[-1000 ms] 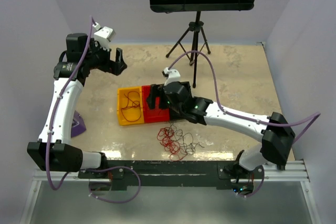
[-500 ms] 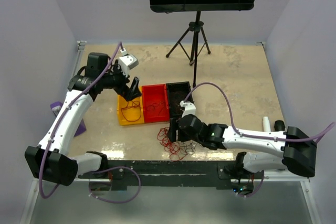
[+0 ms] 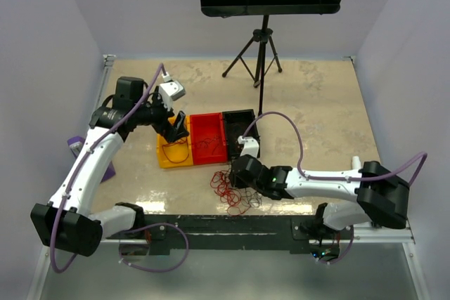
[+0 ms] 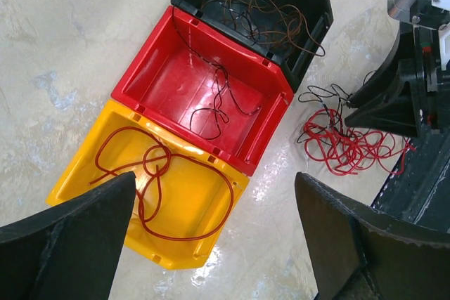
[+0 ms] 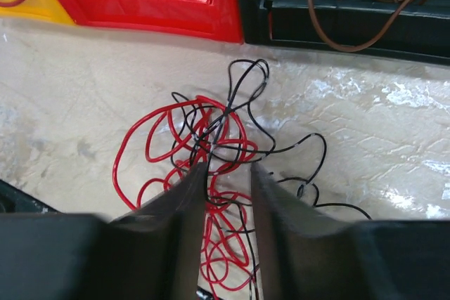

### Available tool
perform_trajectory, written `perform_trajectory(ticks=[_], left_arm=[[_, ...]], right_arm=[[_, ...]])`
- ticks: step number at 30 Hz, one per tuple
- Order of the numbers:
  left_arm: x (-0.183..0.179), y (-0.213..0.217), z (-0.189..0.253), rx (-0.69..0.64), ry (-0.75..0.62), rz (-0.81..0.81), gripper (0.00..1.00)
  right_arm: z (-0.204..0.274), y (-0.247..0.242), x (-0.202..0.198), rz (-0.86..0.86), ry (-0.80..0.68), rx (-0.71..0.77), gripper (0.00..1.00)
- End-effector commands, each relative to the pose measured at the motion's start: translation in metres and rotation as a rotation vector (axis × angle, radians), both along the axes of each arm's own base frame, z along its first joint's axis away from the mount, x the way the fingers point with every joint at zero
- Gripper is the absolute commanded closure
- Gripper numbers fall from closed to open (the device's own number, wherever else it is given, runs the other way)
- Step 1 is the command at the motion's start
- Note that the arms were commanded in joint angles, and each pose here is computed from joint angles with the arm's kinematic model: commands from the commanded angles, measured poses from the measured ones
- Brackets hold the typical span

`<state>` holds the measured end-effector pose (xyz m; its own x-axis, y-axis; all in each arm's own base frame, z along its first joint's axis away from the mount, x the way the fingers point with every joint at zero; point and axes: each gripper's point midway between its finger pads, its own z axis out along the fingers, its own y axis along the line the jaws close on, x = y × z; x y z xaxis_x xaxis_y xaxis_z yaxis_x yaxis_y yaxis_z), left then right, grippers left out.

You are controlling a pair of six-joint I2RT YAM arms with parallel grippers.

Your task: Untangle the cables

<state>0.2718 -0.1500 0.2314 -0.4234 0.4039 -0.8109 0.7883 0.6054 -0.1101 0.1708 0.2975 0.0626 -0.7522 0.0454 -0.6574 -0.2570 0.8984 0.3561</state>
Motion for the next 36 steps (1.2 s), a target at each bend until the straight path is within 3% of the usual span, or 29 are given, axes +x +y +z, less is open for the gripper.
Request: perform_trajectory(ticks=[1, 6, 14, 19, 25, 31, 36], left_arm=[[-0.006, -0.003, 0.003, -0.014, -0.027, -0.039, 0.01], [-0.019, -0.007, -0.007, -0.041, 0.021, -0.055, 0.00], [-0.070, -0.026, -0.019, -0.181, 0.074, -0.204, 0.00], [-0.077, -0.033, 0.007, -0.236, -0.064, -0.256, 0.00], [-0.082, -0.044, 0.045, -0.317, -0.097, -0.330, 0.00], [-0.082, -0.048, 0.085, -0.349, -0.186, -0.362, 0.00], [-0.088, -0.046, 0.084, -0.343, -0.211, -0.371, 0.00]], right_arm=[[0.028, 0.008, 0.015, -0.056, -0.071, 0.078, 0.78], [0.068, 0.006, 0.006, -0.046, -0.100, 0.154, 1.00], [0.158, 0.012, -0.031, 0.076, -0.146, 0.373, 1.00], [0.226, 0.007, -0.040, 0.127, -0.223, 0.493, 1.00], [0.313, 0.005, -0.046, 0.199, -0.336, 0.621, 1.00], [0.363, 0.014, -0.038, 0.213, -0.436, 0.643, 1.00], [0.410, 0.022, -0.026, 0.201, -0.539, 0.638, 1.00]])
